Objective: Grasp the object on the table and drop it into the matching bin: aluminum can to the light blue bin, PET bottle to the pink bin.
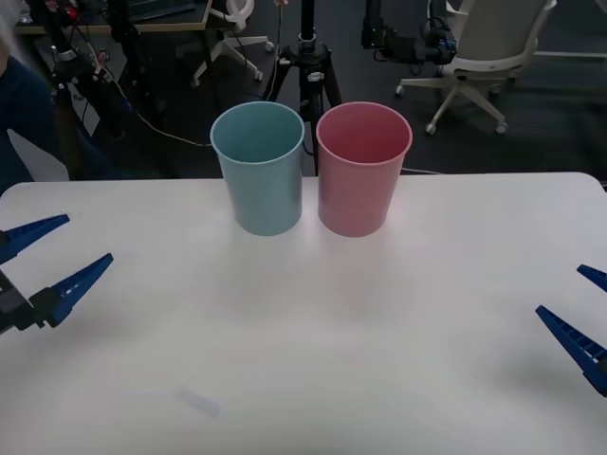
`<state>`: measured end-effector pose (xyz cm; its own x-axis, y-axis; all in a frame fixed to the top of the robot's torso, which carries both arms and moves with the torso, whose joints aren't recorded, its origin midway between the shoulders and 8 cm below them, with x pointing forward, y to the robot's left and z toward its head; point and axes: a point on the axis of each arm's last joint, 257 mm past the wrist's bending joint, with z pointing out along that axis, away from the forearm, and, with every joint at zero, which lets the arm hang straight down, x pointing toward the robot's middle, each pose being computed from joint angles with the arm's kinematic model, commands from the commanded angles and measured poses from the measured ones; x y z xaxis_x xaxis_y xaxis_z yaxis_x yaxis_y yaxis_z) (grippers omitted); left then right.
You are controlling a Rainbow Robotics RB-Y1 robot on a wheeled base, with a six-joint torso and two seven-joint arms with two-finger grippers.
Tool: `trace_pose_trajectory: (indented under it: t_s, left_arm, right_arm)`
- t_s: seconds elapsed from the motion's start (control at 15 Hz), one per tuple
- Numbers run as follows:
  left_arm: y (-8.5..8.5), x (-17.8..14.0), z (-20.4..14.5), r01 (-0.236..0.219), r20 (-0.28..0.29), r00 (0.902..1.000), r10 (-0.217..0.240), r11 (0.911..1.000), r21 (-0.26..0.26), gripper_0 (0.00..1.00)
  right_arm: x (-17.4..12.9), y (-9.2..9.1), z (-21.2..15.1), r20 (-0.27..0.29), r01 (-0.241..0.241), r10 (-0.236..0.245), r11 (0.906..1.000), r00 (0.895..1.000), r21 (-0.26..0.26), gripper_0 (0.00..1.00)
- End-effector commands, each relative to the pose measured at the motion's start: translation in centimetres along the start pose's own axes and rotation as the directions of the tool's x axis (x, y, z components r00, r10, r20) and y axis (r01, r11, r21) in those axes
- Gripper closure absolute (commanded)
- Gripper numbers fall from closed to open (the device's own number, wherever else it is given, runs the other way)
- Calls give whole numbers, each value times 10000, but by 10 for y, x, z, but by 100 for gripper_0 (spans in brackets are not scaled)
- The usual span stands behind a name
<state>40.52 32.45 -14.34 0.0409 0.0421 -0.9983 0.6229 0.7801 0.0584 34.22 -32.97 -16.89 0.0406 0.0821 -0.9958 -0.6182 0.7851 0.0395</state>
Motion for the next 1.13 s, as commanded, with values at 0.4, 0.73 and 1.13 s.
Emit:
trace_pose_trajectory:
  t_s: [0.4,0.73,1.13]
  left_arm:
    - [-8,17,-57,654,-140,9977,-661,9967,-486,0]
    - [-6,22,-68,718,-285,9969,-739,9951,-675,0]
    - [-8,28,-76,774,-407,9959,-806,9942,-750,0]
  right_arm:
    - [0,0,0,0,0,0,10000,10000,0,0]
    - [0,0,0,0,0,0,10000,10000,0,0]
    - [0,0,0,0,0,0,10000,10000,0,0]
